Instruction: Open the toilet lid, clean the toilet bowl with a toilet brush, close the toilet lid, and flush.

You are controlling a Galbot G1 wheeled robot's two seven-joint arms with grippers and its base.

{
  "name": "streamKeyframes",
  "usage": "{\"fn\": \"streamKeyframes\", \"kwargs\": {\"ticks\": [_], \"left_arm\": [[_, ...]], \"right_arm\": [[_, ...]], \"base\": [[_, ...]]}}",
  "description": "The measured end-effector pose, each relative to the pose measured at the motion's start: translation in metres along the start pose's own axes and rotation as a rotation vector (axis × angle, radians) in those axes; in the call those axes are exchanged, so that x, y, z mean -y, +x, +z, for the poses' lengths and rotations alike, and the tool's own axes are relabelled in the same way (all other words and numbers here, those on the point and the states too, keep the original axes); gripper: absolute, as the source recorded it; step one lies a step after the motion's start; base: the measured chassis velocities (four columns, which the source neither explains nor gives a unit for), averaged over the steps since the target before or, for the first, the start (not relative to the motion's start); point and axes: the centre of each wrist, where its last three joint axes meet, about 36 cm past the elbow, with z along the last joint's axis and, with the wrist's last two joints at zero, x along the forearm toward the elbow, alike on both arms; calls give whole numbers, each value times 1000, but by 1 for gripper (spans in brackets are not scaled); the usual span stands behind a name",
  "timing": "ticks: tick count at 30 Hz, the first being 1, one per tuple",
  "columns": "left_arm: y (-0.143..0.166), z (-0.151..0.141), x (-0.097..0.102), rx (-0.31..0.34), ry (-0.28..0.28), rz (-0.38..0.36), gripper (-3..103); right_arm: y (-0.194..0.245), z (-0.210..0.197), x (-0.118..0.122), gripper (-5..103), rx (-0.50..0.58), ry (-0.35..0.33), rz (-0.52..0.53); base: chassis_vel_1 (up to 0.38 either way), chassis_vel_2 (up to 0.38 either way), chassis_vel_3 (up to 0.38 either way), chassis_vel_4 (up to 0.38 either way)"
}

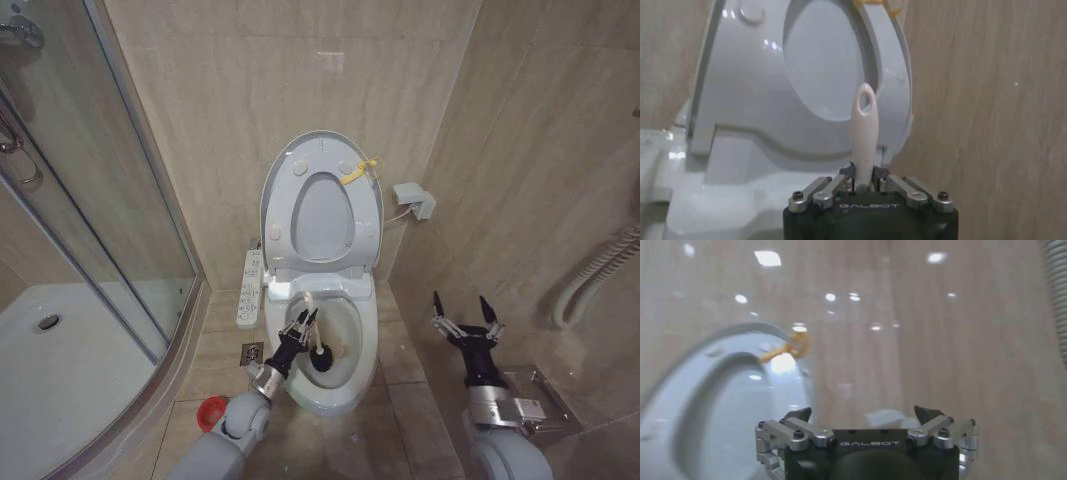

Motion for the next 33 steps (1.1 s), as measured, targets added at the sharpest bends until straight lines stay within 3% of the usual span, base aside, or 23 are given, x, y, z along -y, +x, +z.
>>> {"fn": "streamKeyframes", "kwargs": {"ticks": [5, 11, 13, 19, 22, 26, 30, 33], "left_arm": [[4, 23, -2, -71, -12, 22, 18], [23, 33, -8, -144, -36, 27, 18], [43, 38, -10, -201, -45, 20, 18], [65, 47, -13, -264, -58, -6, 18], [61, 44, -8, -236, -36, -24, 18], [49, 15, 19, -129, 17, 13, 18], [53, 3, 32, -67, 16, 61, 18], [61, 6, 37, -72, 8, 78, 18]], "right_arm": [[14, 8, -13, 100, 30, 4, -108], [17, 15, -21, 100, 16, 0, -115], [17, 18, -24, 100, 13, -4, -113], [15, 22, -25, 100, 8, -6, -114], [14, 23, -27, 100, 4, -9, -117], [14, 24, -28, 100, 0, -9, -119], [15, 23, -28, 100, -1, -9, -119], [16, 23, -27, 100, -2, -7, -118]], "base": [[0, 0, 0, 0], [0, 0, 0, 0], [0, 0, 0, 0], [0, 0, 0, 0], [0, 0, 0, 0], [0, 0, 0, 0], [0, 0, 0, 0], [0, 0, 0, 0]]}}
